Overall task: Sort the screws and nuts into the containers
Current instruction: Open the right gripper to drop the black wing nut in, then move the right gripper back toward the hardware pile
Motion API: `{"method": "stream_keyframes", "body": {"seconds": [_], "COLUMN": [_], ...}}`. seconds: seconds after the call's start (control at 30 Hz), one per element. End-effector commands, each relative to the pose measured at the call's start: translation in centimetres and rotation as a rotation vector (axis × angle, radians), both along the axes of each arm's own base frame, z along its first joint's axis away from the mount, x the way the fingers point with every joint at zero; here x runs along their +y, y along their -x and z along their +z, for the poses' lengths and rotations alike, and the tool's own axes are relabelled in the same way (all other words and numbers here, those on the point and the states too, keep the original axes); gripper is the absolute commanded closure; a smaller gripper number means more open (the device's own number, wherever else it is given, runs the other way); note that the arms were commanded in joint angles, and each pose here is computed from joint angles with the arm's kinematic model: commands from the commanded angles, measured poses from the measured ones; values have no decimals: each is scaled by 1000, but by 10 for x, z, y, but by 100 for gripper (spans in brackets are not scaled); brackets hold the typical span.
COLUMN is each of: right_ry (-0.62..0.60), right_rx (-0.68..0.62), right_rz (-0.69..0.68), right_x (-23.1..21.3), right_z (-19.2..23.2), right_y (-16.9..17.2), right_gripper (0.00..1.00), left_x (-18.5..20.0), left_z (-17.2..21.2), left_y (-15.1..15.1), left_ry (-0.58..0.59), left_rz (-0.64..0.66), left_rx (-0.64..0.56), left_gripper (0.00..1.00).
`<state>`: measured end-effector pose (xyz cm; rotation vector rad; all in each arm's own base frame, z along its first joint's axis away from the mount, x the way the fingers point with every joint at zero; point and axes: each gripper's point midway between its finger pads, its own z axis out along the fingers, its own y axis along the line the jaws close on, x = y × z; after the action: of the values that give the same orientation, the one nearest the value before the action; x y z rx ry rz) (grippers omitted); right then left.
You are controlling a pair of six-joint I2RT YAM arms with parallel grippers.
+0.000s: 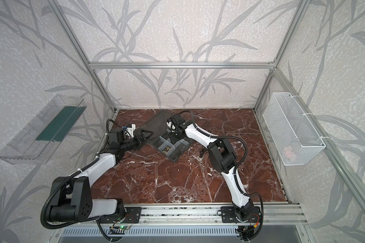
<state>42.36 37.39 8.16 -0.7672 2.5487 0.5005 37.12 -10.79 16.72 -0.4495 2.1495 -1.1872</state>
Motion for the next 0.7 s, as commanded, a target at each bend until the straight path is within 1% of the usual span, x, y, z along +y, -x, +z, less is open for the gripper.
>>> {"method": "stream_keyframes", "body": {"seconds": [0.0,0.1,0.23,0.3,0.37,0.43,0.57,0.67], "right_ry": [33,38,31,21,11,15,61,108], "right_rx": [-26,-72,-116,-109,-98,-70,-31,20], "right_rz": [3,12,28,17,-25,-73,-193,-297], "right_x": [-6,-15,-32,-46,-67,-91,-140,-176], "right_z": [18,40,72,81,88,85,73,54], "right_y": [1,5,22,32,42,52,72,86], "right_gripper": [58,57,55,54,53,52,51,51], "left_x": [-2,-2,-1,-1,0,-1,-3,-4], "left_z": [5,5,5,5,4,5,8,6], "left_y": [3,2,1,-1,-4,-7,-13,-15], "left_ry": [1,0,-3,-5,0,16,40,39], "left_rz": [-8,-8,-5,-4,8,12,6,-2], "left_rx": [-23,-23,-23,-36,-45,-54,-60,-51], "left_gripper": [0,1,1,0,1,1,1,0]}}
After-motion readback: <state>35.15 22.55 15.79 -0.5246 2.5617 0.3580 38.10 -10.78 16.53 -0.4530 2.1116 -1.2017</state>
